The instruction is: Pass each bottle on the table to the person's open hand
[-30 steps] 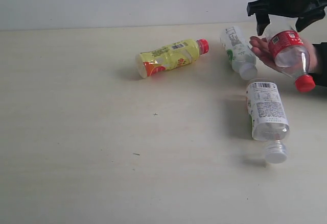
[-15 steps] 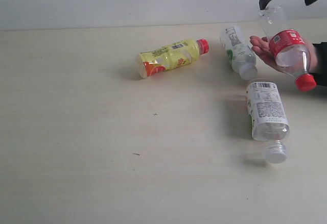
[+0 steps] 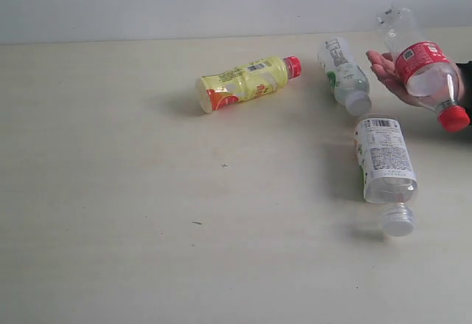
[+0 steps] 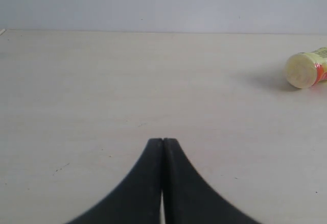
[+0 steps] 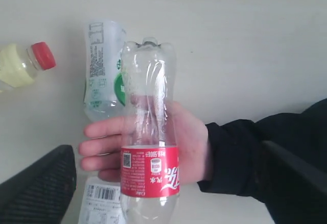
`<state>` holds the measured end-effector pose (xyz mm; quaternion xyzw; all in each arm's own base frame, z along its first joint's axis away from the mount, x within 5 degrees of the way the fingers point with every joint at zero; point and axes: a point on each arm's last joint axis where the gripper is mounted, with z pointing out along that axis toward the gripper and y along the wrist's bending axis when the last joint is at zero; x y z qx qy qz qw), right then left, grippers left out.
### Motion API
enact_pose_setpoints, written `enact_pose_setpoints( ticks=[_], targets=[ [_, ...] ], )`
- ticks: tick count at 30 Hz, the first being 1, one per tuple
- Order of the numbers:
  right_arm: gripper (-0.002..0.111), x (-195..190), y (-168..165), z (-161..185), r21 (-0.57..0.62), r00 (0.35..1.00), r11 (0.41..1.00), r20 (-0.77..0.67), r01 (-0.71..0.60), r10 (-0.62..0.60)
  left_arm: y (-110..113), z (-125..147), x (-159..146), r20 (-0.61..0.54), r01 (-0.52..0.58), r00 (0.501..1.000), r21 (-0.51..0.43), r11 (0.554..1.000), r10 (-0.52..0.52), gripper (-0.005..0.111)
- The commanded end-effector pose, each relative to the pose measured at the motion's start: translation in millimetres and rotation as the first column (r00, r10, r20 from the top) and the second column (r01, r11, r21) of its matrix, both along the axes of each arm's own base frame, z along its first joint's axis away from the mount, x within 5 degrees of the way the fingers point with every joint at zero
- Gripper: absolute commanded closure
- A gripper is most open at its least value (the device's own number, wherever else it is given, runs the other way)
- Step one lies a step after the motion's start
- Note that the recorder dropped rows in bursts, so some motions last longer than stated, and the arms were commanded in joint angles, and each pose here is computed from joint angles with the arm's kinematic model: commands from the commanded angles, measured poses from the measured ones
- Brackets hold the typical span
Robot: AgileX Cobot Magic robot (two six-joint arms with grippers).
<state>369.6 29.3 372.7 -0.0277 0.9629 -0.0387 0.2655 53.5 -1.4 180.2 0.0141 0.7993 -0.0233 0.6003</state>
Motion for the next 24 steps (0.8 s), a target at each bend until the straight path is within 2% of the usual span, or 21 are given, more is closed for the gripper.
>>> enact_pose_setpoints(
  ticks=[1, 7, 17, 24],
  targets=[
    [0.019, -22, 2, 15, 0.059, 1.000, 0.998, -0.012, -0.022, 0.023, 0, 1, 0, 0.014, -0.003, 1.000, -0.012, 1.000, 0.003, 0.107],
    [0.019, -49, 5, 21, 0.095, 0.997, 0.993, -0.012, -0.071, 0.072, 0, 1, 0, 0.014, -0.003, 1.000, -0.012, 1.000, 0.003, 0.107],
    [0.019, -91, 0, 22, 0.098, 0.998, 0.993, -0.014, -0.065, 0.066, 0, 1, 0, 0.014, -0.003, 1.000, -0.012, 1.000, 0.003, 0.107],
    [0.019, -106, 0, 30, 0.137, 0.999, 0.990, 0.014, -0.032, 0.031, 0, 1, 0, 0.014, -0.003, 1.000, -0.012, 1.000, 0.003, 0.107]
  ],
)
